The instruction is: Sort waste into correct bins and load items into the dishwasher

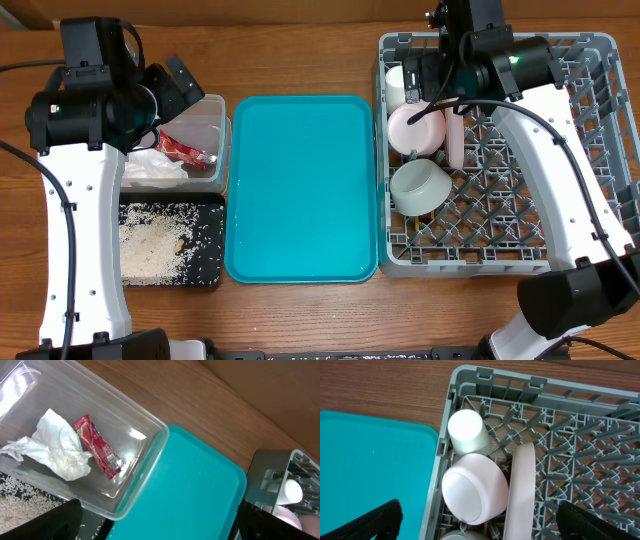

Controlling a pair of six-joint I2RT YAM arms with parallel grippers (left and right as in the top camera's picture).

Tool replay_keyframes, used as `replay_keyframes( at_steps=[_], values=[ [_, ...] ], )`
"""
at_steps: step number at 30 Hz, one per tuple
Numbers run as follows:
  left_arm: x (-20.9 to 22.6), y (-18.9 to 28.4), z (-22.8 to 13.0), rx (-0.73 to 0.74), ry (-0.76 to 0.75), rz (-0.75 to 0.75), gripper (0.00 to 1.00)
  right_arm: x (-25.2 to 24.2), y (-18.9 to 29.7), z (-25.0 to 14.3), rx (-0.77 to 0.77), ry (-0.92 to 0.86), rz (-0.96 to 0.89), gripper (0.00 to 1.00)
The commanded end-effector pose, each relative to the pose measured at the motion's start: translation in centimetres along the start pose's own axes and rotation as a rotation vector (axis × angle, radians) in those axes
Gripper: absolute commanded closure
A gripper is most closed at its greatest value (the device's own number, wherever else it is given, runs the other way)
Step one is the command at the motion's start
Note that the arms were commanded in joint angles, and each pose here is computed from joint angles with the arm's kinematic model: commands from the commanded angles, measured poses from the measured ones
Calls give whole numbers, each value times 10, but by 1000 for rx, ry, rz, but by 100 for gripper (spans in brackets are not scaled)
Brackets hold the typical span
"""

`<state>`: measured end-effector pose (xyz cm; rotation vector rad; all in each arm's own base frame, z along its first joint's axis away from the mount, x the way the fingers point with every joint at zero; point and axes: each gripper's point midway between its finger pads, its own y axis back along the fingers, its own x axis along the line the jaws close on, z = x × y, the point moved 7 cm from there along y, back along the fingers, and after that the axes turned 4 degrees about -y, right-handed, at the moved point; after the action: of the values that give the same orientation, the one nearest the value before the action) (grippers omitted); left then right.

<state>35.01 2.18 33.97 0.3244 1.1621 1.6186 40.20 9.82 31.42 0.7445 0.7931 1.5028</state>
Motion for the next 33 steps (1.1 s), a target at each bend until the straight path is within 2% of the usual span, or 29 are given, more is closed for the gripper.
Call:
replay_keyframes(
  at_steps=[1,8,11,14,20,27,33],
  values=[
    [-3,10,4,-28,-15,-21,0,-1,12,6,-40,1,-8,0],
    [-3,10,4,-28,-15,-20,0,-2,12,8,-52,0,-22,0],
    [-3,10,4,-28,-15,-20,0,3,15,19,-112,-20,43,0],
    [-3,10,4,-28,-15,-20,0,7,42,36,-245,-30,127,0],
    [-3,10,4,-28,-15,-21,0,4,137,48,-528,-29,239,0],
    [-3,10,4,-28,-15,-20,0,-18,216,15,-694,-51,236,0],
    [-3,10,4,-28,-15,-21,0,-38,215,-47,-792,-80,204,0]
  ],
)
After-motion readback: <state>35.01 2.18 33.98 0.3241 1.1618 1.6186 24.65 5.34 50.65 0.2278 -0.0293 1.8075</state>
